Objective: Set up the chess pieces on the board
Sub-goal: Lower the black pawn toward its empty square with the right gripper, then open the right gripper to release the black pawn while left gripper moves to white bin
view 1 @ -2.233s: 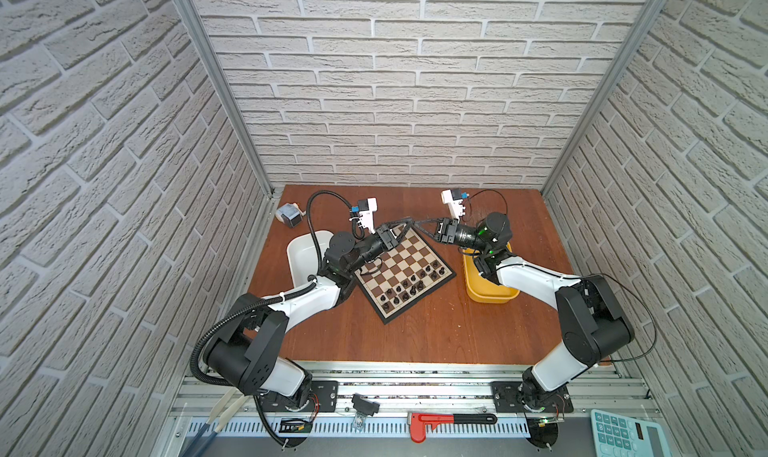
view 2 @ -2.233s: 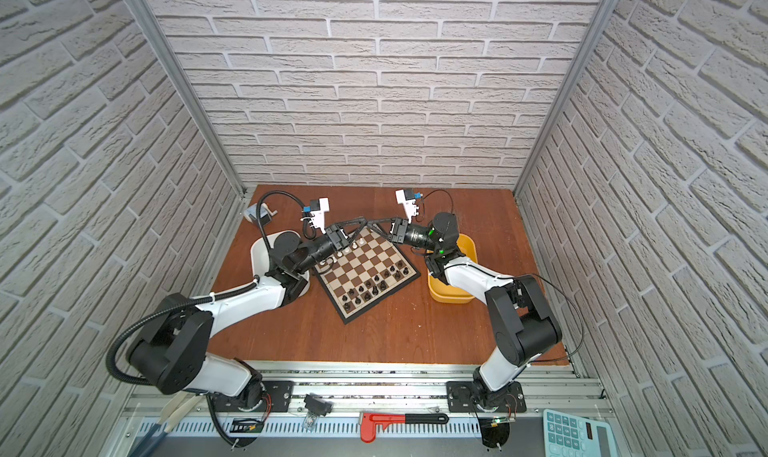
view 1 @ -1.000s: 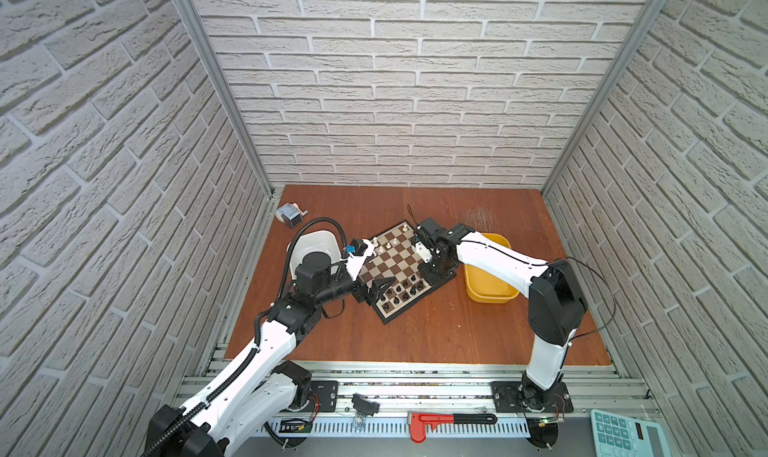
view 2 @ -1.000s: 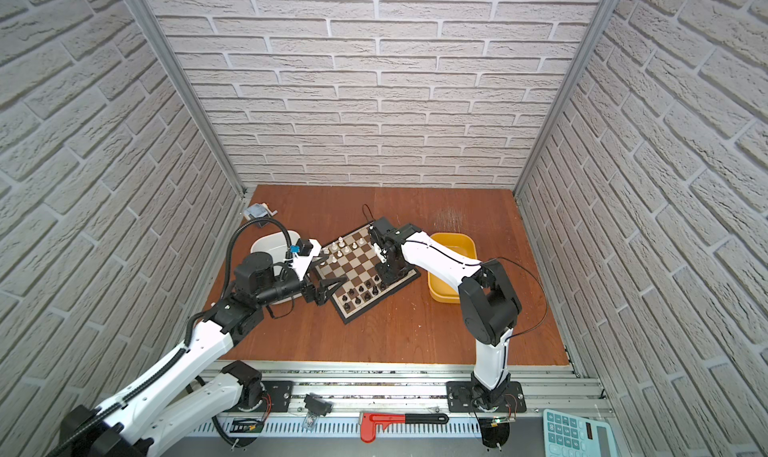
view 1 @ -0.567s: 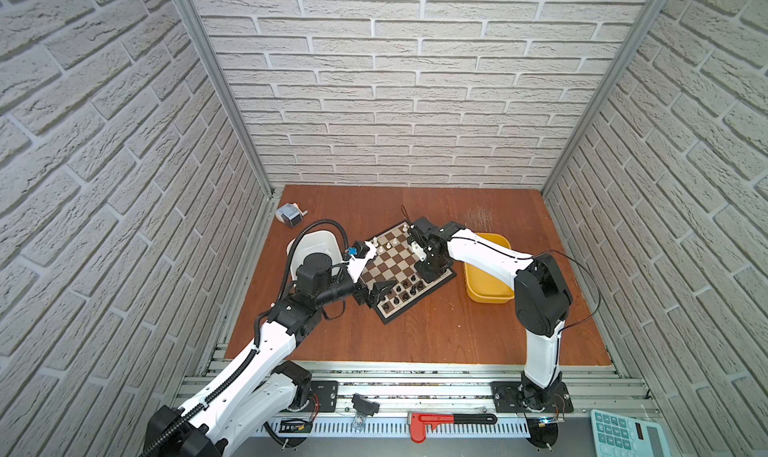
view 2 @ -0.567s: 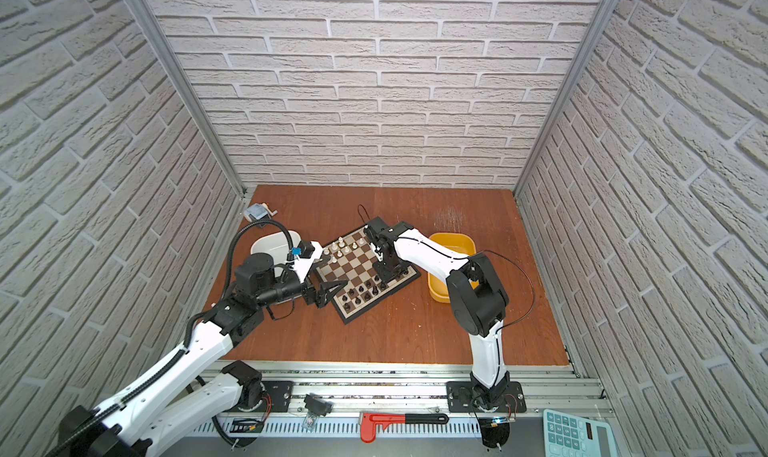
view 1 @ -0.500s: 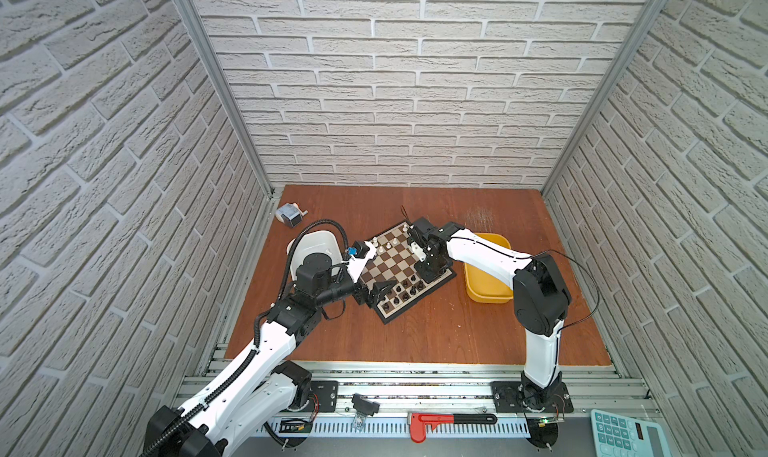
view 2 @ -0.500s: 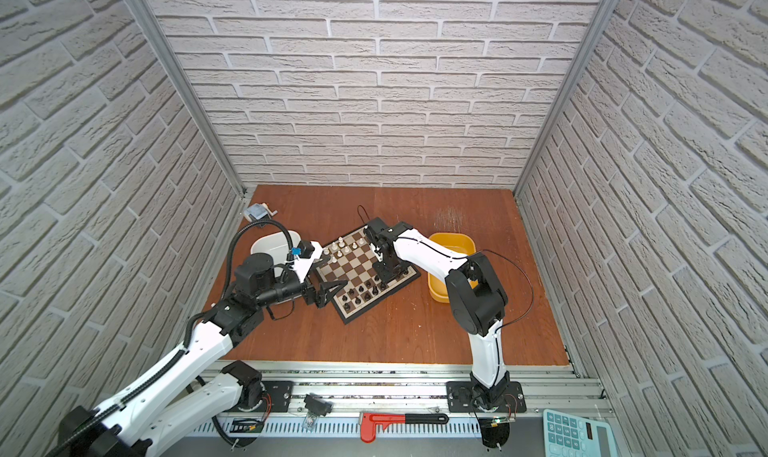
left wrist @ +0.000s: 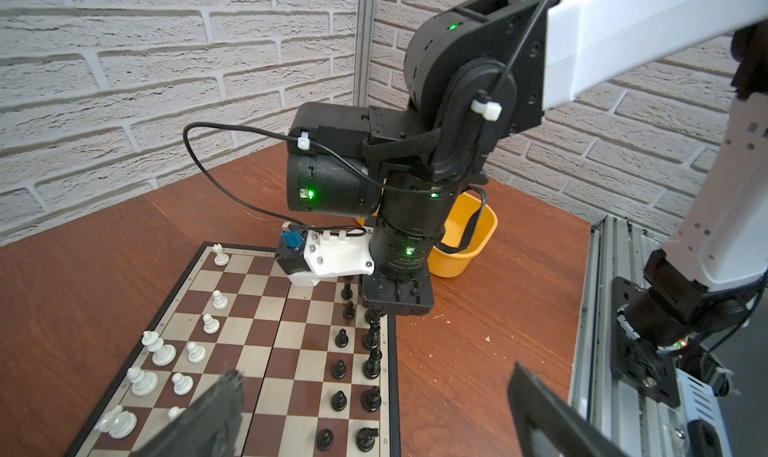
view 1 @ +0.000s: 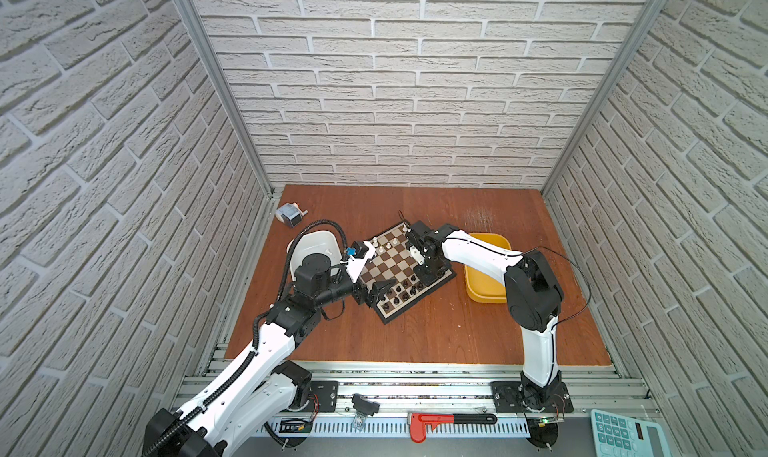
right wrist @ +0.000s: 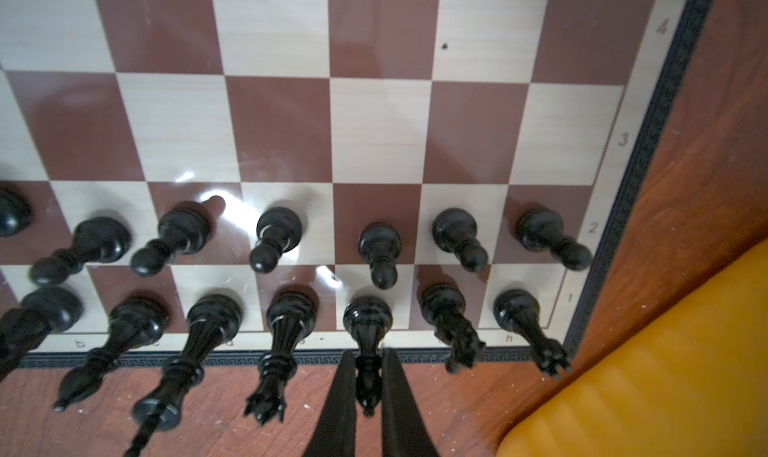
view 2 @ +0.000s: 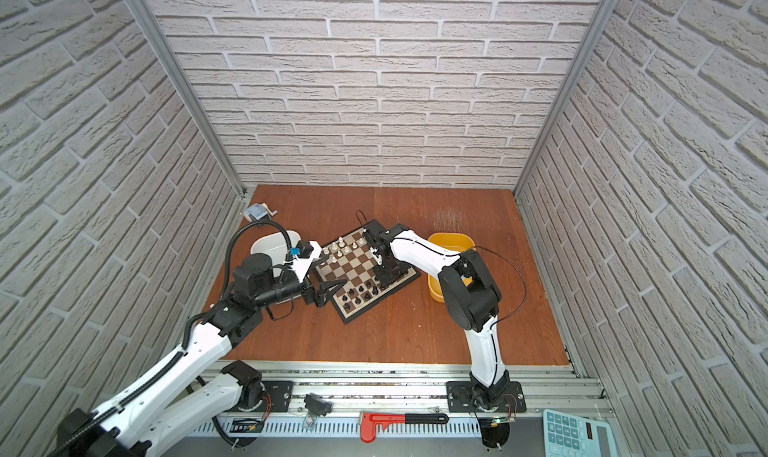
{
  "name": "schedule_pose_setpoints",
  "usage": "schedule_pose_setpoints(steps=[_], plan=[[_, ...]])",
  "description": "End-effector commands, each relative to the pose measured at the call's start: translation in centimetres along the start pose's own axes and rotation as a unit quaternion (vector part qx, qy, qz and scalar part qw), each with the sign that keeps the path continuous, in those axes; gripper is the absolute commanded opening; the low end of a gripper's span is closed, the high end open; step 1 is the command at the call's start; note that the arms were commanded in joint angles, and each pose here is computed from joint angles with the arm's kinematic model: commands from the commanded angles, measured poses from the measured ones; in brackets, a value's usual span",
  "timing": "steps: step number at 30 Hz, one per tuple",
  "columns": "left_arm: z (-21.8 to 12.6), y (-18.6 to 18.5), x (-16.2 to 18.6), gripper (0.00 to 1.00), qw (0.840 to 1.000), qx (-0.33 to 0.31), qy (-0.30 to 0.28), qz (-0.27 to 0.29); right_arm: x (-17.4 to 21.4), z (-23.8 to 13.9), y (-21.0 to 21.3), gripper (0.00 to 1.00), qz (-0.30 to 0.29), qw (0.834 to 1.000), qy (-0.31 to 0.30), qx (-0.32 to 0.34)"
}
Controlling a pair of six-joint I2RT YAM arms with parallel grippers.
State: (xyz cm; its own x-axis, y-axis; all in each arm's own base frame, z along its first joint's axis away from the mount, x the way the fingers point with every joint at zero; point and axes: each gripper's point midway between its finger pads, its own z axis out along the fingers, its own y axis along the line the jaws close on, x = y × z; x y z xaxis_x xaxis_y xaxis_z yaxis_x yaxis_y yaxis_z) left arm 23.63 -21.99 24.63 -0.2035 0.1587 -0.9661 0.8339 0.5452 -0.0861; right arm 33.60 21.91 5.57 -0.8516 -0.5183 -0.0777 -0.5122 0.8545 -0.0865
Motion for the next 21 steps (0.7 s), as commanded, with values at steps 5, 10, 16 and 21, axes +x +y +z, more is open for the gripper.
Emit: schedule_pose_setpoints(steps=[5,10,16,21], plan=[[-0.2,0.3,-0.3,0.98,1.000,-0.012,-0.011,0.012,-0.8,-0.2,0.1,0.19,-0.007,1.000,-0.005,0.005],[-0.2,0.6,-0.4,0.98,1.000,-0.021,-0.010,0.010,-1.6,-0.9,0.1,0.24,-0.005,1.000,-0.019,0.005],[-0.8,4.0,-0.4,0.98,0.993,-0.111,-0.008,-0.034,-4.0,-4.9,-0.2,0.28,0.007,0.997,-0.082,0.003],[-2.7,11.4,2.0,0.98,0.949,-0.258,0.021,-0.180,-6.4,-10.7,-1.3,0.37,0.031,0.982,-0.184,-0.003]])
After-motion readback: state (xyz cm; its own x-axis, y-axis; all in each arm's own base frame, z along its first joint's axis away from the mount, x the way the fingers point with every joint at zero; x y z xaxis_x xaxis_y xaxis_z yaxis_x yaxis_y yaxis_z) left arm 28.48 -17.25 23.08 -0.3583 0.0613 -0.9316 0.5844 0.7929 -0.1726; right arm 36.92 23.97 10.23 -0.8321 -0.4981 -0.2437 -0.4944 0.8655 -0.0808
